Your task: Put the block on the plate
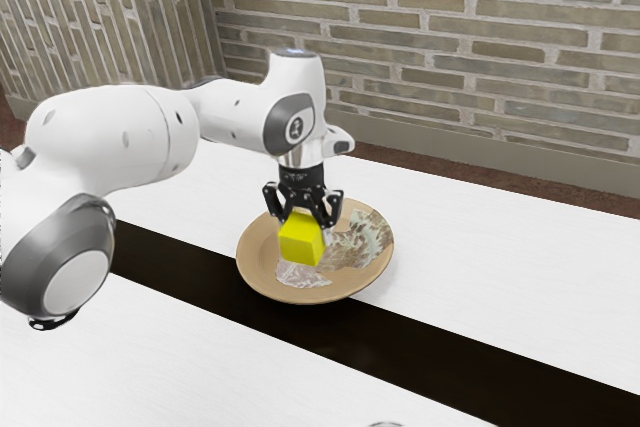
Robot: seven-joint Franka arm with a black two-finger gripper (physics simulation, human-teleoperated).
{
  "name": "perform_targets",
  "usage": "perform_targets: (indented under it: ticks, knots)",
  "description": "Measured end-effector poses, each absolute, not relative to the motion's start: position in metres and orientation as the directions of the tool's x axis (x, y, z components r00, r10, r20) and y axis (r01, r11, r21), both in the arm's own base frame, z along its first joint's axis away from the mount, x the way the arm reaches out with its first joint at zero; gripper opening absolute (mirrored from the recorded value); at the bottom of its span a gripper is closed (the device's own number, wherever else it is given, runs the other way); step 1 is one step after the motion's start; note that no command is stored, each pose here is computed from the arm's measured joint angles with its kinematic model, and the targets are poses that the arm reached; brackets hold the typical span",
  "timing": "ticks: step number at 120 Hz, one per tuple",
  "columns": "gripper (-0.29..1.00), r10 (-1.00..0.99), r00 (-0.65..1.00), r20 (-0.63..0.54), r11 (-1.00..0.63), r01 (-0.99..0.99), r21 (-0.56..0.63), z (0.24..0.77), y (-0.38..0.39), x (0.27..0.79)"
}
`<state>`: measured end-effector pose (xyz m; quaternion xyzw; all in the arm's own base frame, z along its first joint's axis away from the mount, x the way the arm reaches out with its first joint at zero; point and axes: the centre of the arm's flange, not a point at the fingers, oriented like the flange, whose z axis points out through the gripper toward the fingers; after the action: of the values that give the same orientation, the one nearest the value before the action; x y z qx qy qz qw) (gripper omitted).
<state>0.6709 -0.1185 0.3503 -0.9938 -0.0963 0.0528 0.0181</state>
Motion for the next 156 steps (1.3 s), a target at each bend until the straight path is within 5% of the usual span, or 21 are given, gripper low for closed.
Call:
perform_targets:
  ticks: [52, 104, 156]
  knots:
    - [0.34, 0.199, 0.973, -0.115, -0.979, 0.191, -0.077, 0.312, -0.126, 0.681]
    - [0.63, 0.175, 0.982, -0.073, -0.984, 0.172, -0.050, 0.324, -0.134, 0.690]
    - [0.69, 0.083, 0.997, 0.006, -0.995, 0.082, 0.062, 0.540, -0.078, 0.635]
